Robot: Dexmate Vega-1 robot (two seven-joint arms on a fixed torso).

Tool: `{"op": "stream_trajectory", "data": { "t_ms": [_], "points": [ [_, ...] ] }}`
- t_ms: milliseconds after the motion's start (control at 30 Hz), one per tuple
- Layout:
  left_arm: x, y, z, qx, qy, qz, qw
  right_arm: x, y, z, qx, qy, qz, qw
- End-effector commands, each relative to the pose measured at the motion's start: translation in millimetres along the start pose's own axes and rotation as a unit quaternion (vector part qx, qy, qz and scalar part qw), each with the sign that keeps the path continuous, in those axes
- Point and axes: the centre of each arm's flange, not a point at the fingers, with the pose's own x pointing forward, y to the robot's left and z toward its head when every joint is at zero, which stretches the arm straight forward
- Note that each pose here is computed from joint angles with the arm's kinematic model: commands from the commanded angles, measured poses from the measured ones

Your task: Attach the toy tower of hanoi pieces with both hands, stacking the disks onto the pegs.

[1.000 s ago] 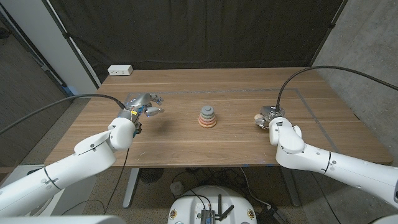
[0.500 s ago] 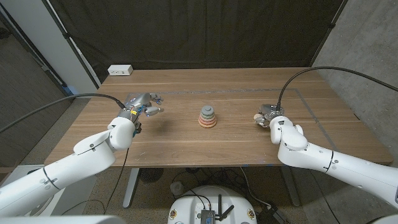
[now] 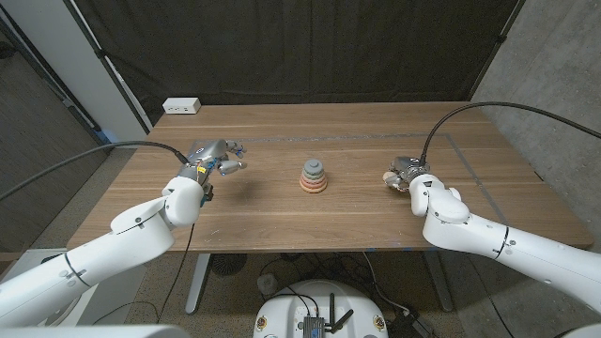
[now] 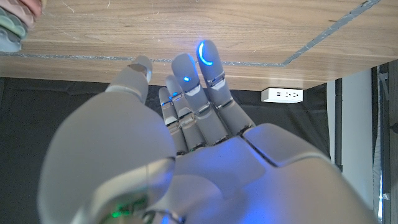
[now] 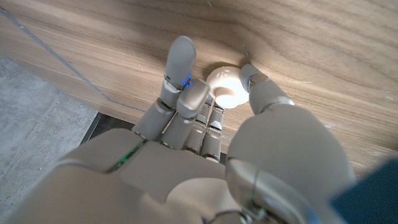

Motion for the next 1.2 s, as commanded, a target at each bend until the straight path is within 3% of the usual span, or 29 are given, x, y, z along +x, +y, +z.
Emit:
{"op": "stream_trajectory", "data": {
  "t_ms": [33,700,1200],
  "points": [
    [1.0,-0.6,-0.6,-0.004,0.001,0.004,1.0,-5.4,-13.1,-0.3,0.007,-0.008,-0.011,0.9999],
    [1.5,-0.3,5.1,-0.003,0.001,0.006,1.0,-26.2,-46.6,6.9,-0.007,-0.033,-0.03,0.999],
    [10.5,0.2,8.2,-0.005,-0.005,0.006,1.0,-47.2,-72.9,15.2,-0.026,-0.051,-0.042,0.9975]
  ]
}}
